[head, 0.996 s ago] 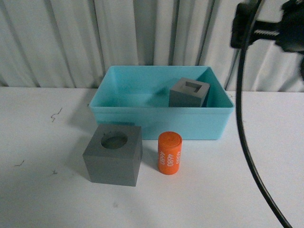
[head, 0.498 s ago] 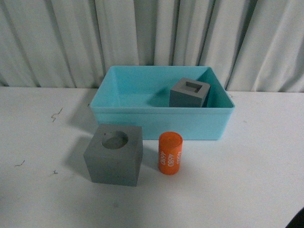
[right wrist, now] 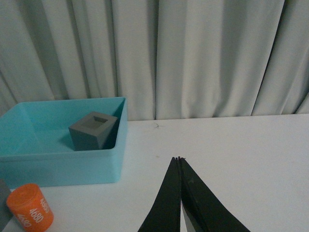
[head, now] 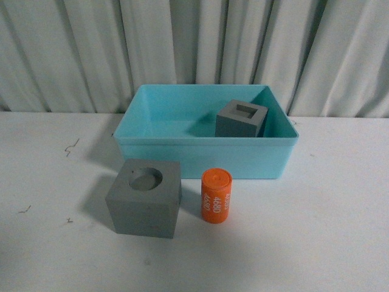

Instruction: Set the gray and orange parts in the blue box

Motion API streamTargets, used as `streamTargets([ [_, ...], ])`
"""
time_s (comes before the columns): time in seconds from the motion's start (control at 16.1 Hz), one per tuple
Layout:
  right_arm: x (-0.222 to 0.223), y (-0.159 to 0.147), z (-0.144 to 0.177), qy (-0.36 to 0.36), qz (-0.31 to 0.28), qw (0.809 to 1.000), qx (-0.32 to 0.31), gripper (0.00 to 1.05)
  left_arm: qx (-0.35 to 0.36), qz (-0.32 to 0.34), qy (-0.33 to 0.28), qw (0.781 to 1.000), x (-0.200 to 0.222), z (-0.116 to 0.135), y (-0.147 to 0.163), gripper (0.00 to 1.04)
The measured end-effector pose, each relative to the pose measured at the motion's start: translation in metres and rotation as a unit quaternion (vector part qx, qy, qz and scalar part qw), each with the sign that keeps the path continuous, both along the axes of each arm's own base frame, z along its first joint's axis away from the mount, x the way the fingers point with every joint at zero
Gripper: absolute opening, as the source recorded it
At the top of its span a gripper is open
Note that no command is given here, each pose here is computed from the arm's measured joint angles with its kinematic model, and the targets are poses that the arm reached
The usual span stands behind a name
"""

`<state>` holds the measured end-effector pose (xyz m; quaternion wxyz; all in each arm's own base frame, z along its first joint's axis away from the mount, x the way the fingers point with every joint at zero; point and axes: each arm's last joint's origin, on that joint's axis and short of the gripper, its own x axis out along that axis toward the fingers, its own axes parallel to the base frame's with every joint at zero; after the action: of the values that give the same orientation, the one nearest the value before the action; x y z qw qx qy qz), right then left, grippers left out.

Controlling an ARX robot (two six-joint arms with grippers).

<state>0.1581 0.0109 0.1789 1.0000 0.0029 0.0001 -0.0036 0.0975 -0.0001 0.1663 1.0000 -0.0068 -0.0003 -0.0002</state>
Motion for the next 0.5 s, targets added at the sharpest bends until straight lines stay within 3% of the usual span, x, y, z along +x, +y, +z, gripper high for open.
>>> streamTargets([
  [0.31,-0.018,-0.011,-0.016,0.013,0.002,1.000,-0.001,0.02,0.000,0.000,0.000,1.000,0.000,0.000,0.000,0.98],
  [0.5,-0.027,-0.011,-0.010,-0.004,0.002,1.000,-0.001,0.02,0.000,0.000,0.000,1.000,0.000,0.000,0.000,0.98],
])
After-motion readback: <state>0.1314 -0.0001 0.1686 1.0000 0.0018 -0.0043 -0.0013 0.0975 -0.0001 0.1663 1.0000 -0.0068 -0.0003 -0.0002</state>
